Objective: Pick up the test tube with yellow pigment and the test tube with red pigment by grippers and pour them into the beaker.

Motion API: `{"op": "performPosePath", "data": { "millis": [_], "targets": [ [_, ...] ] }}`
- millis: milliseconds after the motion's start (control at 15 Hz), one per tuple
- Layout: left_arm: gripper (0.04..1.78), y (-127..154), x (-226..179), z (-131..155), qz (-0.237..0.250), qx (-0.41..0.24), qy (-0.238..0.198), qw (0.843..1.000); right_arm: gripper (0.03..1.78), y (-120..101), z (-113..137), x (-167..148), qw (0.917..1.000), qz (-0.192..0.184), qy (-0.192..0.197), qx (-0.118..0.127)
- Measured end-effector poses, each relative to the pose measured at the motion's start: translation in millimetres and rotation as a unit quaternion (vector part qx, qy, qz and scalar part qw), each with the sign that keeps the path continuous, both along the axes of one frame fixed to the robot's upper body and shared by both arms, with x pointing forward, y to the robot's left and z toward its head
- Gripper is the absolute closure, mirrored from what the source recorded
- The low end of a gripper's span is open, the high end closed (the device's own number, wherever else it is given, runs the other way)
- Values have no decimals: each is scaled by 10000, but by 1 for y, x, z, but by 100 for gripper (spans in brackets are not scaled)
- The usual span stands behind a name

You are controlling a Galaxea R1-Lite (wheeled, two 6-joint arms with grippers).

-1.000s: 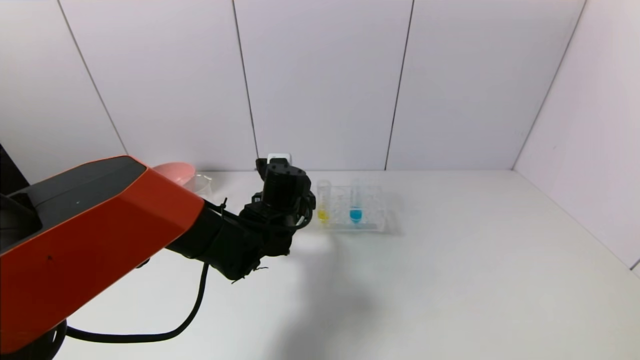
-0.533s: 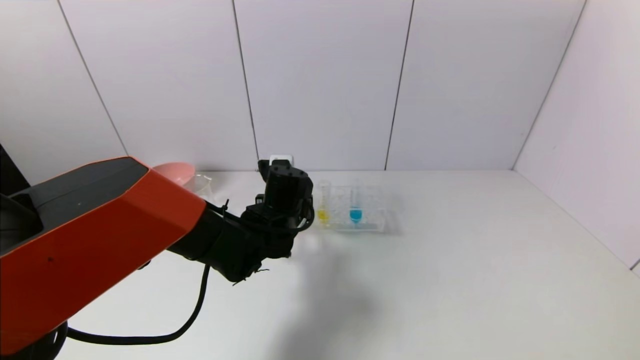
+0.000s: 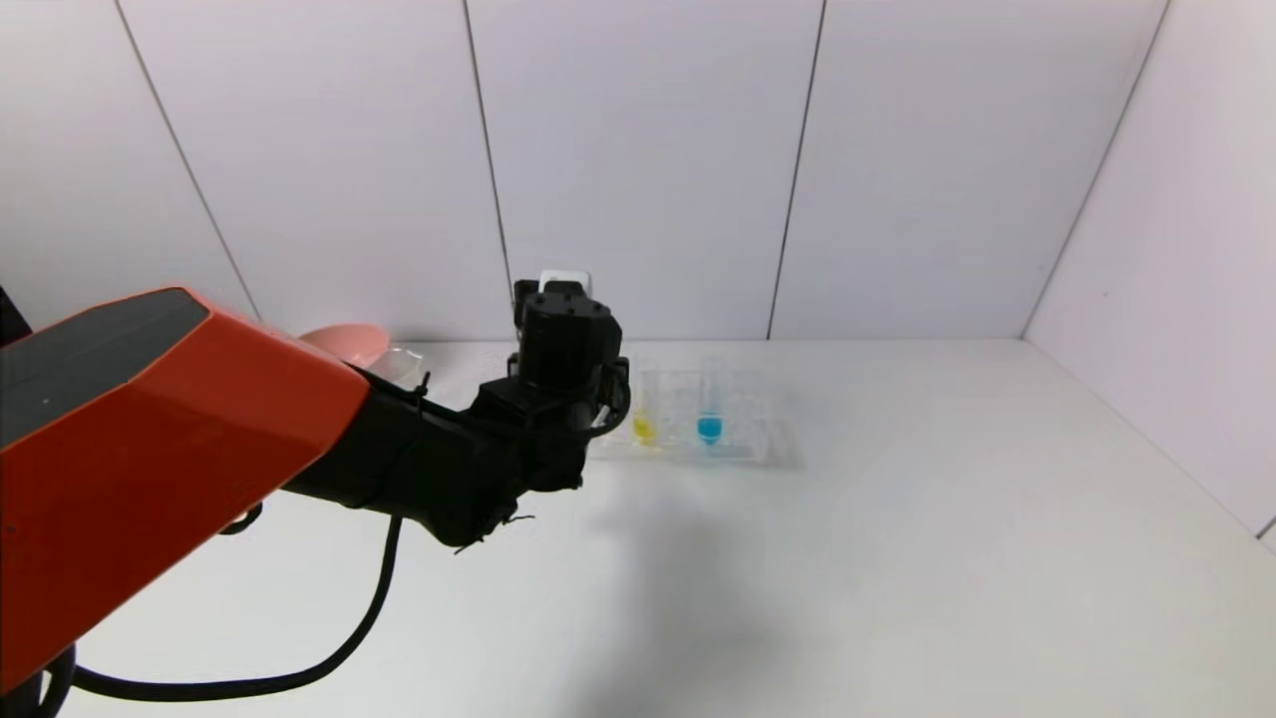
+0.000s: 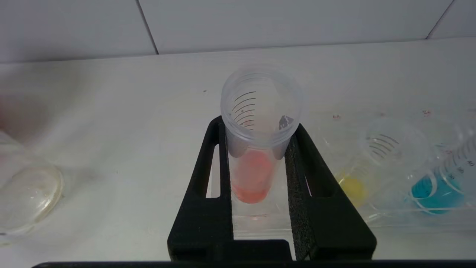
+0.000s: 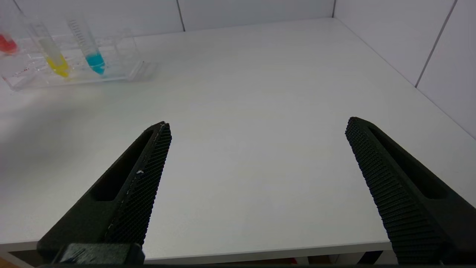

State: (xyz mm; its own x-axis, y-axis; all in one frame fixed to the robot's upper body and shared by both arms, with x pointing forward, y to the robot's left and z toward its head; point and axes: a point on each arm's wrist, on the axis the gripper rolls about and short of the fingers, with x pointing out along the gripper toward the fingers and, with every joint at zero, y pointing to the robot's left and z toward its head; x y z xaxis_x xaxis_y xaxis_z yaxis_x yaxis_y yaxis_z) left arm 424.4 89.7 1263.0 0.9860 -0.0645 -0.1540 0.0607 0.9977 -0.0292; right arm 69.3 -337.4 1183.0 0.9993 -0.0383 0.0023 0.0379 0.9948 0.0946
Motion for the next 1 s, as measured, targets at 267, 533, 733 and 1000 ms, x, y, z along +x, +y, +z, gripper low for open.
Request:
{"op": "performPosePath", "data": {
  "millis": [267, 533, 733, 1000],
  "targets": [
    [138, 4, -9, 29, -78, 44, -266, 9996, 10, 0, 0, 0, 10000, 2, 0, 0],
    [138, 15, -26, 46, -505, 20, -178, 9986, 10, 0, 0, 0, 10000, 0, 0, 0],
    [138, 53, -48, 70, -1151, 21, 125, 9933, 10, 0, 0, 0, 10000, 0, 2, 0],
    [138, 148, -67, 93, -1777, -15, 524, 9827, 10, 0, 0, 0, 10000, 0, 0, 0]
  ]
}}
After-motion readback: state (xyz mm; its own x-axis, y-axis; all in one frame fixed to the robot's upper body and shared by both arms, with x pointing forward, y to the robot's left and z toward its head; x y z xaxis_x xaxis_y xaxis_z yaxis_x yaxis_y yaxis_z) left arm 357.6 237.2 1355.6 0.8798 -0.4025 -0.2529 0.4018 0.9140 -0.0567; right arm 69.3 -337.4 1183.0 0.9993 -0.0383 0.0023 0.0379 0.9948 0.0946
